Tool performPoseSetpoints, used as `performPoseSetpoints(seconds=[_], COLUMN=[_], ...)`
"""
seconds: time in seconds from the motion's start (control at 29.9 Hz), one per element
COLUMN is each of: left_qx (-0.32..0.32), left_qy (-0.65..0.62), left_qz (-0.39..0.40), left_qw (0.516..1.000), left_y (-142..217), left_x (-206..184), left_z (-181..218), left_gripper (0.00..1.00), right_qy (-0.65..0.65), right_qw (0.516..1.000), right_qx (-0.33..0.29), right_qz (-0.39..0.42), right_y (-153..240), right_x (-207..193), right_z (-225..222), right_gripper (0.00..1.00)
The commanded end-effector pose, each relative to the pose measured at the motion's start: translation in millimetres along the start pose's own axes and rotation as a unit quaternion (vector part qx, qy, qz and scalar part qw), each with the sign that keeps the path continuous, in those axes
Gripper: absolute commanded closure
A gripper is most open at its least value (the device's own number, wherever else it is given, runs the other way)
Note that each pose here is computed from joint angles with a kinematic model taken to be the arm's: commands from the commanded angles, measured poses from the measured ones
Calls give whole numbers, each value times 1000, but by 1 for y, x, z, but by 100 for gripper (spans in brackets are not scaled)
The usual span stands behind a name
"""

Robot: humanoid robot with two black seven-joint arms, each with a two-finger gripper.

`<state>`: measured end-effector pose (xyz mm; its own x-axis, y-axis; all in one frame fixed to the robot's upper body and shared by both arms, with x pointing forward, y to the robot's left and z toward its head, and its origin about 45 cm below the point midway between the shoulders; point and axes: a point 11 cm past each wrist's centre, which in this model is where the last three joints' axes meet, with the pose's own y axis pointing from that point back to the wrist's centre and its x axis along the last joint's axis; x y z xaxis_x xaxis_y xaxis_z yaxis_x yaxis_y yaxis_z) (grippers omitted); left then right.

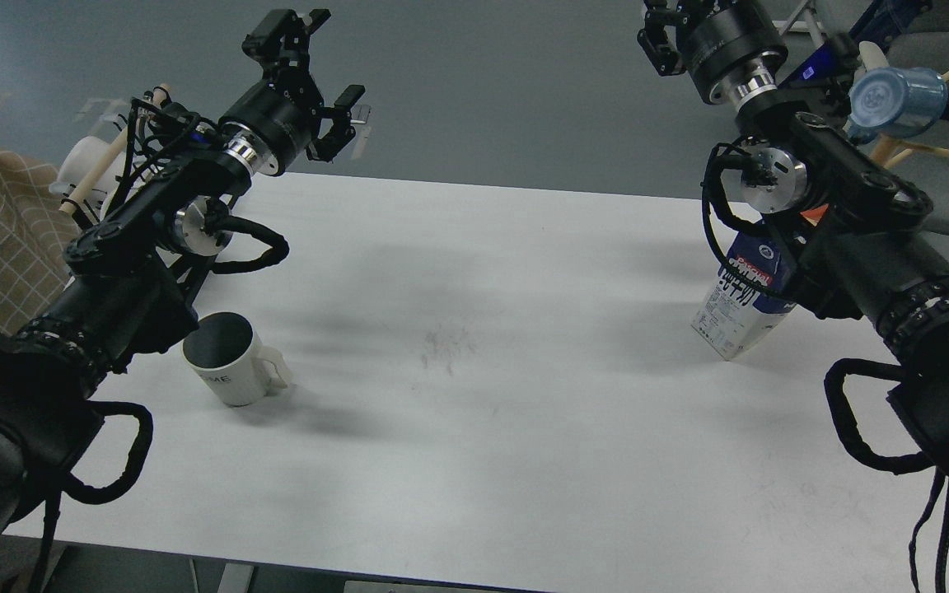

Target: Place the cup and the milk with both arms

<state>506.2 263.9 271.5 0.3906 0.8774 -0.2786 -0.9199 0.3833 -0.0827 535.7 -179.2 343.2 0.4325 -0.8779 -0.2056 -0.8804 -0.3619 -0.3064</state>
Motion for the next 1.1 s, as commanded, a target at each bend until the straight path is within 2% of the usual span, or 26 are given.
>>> performPoseSetpoints(seconds=[0.0,1.07], left_qx=[-3,-23], left_qy=[0,21], left_qz=[1,-14], left_qw=[1000,999], left_y=[0,4], left_x=[0,3], left_z=[0,6], left_gripper=[3,2], right_qy=[-1,-3], right_qw=[1000,1000], right_qx=[-4,3], right_qz=[4,-14], right_y=[3,-2], right_x=[2,-7], right_z=[4,-2], right_gripper=[0,0])
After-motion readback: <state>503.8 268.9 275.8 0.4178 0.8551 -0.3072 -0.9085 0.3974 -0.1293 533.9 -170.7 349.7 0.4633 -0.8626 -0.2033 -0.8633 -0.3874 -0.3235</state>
